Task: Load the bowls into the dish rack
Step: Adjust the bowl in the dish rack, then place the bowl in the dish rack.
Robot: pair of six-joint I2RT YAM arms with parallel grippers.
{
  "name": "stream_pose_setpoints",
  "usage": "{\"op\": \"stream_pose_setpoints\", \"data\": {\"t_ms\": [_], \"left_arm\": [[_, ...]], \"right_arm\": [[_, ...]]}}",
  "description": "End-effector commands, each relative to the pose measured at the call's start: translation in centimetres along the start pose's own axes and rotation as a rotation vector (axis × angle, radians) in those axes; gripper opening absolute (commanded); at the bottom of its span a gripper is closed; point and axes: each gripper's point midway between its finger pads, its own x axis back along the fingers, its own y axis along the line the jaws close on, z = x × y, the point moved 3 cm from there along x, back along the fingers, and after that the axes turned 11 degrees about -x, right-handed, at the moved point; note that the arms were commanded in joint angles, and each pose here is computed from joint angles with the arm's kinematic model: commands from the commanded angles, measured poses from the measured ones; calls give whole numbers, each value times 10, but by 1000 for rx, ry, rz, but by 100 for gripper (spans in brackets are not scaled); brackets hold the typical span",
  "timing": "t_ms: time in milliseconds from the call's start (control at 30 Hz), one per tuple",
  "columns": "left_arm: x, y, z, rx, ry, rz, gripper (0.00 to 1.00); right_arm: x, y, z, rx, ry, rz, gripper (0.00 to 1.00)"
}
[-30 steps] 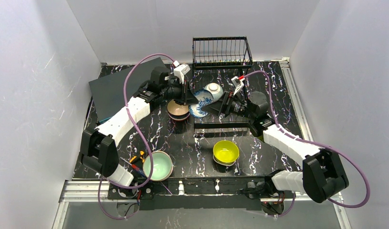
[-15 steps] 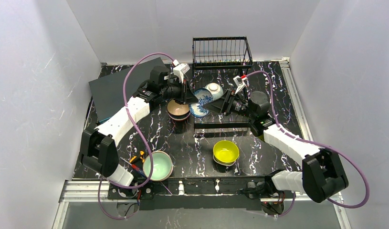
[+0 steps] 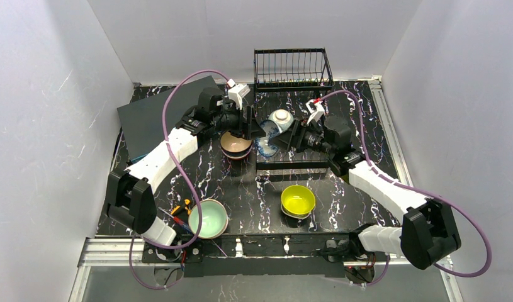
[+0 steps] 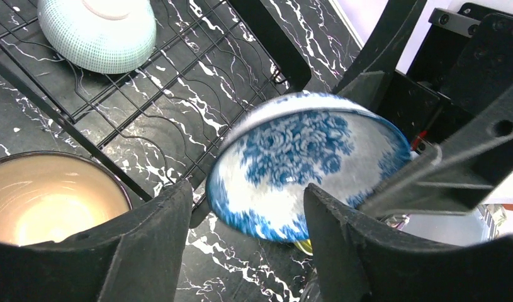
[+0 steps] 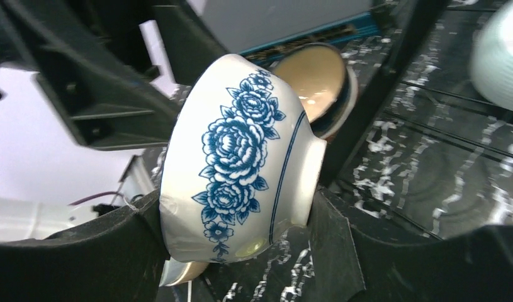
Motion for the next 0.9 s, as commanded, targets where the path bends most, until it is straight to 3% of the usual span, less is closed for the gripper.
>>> {"op": "stream_pose_setpoints", "data": {"t_ms": [0,200,500,867], "left_arm": [[16,-11,-15,-44,-49,-18,65],[15,-10,-15,-37,-44,-25,68],[16,-9,-16,-40,-44,-28,68],[14,-12,-16,-34,-40,-8,68]], "right_arm": [[10,3,-38,106,-143,96,1],[15,-19,-54,164,-185,237,1],[35,-73,-91,353,-333,583,1],[25,-116,-95,516,-290,678,1]]}}
